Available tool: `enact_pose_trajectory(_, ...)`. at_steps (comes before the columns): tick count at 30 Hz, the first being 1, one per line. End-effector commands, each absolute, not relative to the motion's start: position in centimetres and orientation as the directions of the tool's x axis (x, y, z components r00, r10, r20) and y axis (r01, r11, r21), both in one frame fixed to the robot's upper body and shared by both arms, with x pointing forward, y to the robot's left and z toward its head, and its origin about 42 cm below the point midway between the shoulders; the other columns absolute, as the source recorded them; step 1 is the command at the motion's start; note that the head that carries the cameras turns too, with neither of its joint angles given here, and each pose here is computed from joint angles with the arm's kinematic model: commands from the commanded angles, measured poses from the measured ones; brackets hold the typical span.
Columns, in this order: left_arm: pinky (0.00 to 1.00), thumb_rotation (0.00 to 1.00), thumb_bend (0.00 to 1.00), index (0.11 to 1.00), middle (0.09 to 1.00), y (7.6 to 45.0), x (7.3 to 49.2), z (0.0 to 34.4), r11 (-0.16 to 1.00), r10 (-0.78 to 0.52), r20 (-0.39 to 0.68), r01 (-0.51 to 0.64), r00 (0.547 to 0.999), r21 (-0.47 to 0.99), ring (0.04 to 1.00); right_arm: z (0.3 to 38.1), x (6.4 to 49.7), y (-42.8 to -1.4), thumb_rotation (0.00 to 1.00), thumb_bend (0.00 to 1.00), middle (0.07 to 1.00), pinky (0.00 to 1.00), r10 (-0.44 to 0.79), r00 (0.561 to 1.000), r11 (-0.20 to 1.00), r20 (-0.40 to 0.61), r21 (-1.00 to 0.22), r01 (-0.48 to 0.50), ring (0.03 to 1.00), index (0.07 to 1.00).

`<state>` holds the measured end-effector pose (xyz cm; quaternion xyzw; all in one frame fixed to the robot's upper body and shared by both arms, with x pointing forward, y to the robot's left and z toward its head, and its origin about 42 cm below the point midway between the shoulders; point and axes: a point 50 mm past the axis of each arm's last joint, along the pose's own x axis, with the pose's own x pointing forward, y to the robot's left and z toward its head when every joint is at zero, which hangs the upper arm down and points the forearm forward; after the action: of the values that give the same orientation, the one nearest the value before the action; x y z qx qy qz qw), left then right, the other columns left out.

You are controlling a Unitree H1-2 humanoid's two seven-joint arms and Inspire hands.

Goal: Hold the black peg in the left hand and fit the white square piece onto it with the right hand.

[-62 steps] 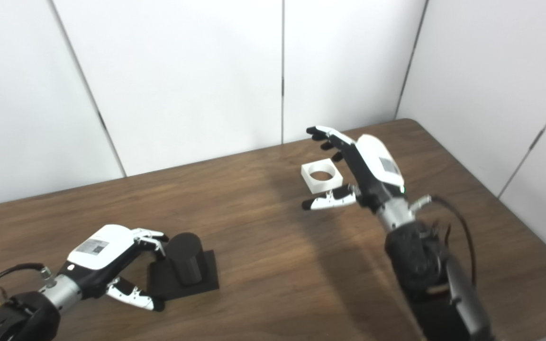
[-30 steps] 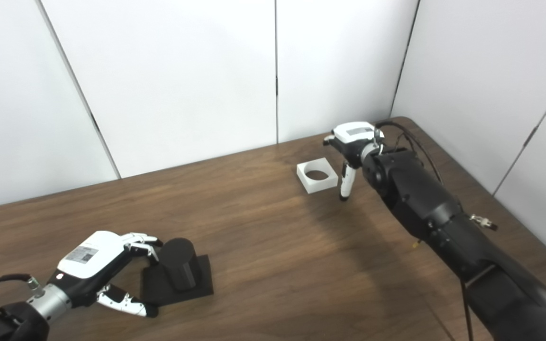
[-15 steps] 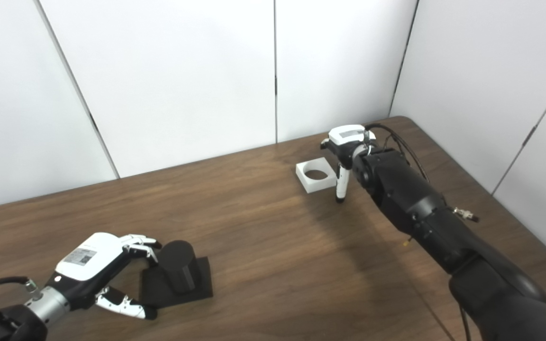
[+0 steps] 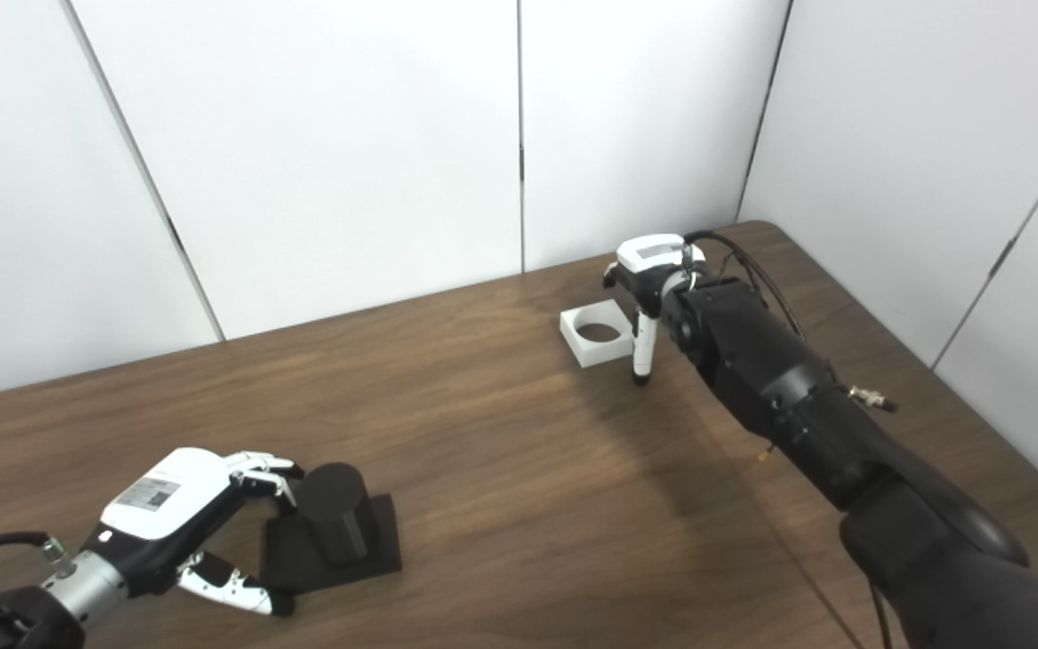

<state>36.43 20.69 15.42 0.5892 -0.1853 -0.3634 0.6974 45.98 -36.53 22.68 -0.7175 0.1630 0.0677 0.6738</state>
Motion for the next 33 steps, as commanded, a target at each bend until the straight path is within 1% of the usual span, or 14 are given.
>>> enact_pose_trajectory(1, 0.7, 0.06, 0.52, 0.489, 0.823, 22.26, 33.99, 11.88, -0.114, -0.699, -0.378, 0.427, 0.607, 0.897, 0.841, 24.42, 47.11, -35.27, 0.18, 0.82, 0.922, 0.89, -0.083, 0.961, -0.029, -0.264, -0.963, -0.268, 0.927, 0.775)
enact_pose_trajectory(8, 0.71, 0.06, 0.52, 0.489, 0.82, 22.04, 33.82, 12.12, -0.112, -0.697, -0.383, 0.435, 0.606, 0.893, 0.843, 24.03, 47.27, -35.1, 0.17, 0.78, 0.872, 0.83, -0.029, 0.961, -0.04, -0.274, -0.961, -0.275, 0.895, 0.683)
enact_pose_trajectory(13, 0.7, 0.06, 0.52, 0.489, 0.821, 21.92, 33.71, 12.16, -0.117, -0.701, -0.378, 0.426, 0.605, 0.897, 0.84, 23.95, 47.31, -34.86, 0.16, 0.76, 0.86, 0.82, -0.011, 0.962, -0.041, -0.272, -0.961, -0.273, 0.89, 0.623)
enact_pose_trajectory(14, 0.7, 0.06, 0.52, 0.489, 0.819, 21.92, 33.72, 12.11, -0.115, -0.702, -0.376, 0.424, 0.605, 0.898, 0.837, 23.96, 47.33, -34.86, 0.15, 0.62, 0.856, 0.83, -0.01, 0.962, -0.039, -0.272, -0.962, -0.272, 0.89, 0.547)
enact_pose_trajectory(16, 0.7, 0.06, 0.52, 0.489, 0.821, 21.87, 33.74, 12.15, -0.115, -0.701, -0.379, 0.428, 0.604, 0.896, 0.836, 24.03, 47.38, -34.81, 0.15, 0.53, 0.846, 0.83, -0.01, 0.961, -0.04, -0.277, -0.96, -0.277, 0.887, 0.501)
enact_pose_trajectory(24, 0.7, 0.06, 0.52, 0.489, 0.818, 21.76, 33.61, 12.23, -0.114, -0.704, -0.374, 0.424, 0.603, 0.898, 0.834, 24.32, 47.1, -35.02, 0.14, 0.52, 0.801, 0.83, 0.001, 0.963, -0.023, -0.268, -0.963, -0.268, 0.86, 0.485)
enact_pose_trajectory(33, 0.69, 0.06, 0.52, 0.489, 0.817, 21.73, 33.58, 12.28, -0.11, -0.706, -0.374, 0.428, 0.602, 0.897, 0.83, 24.27, 46.78, -35.62, 0.13, 0.52, 0.795, 0.82, -0.011, 0.964, -0.008, -0.265, -0.964, -0.265, 0.861, 0.484)
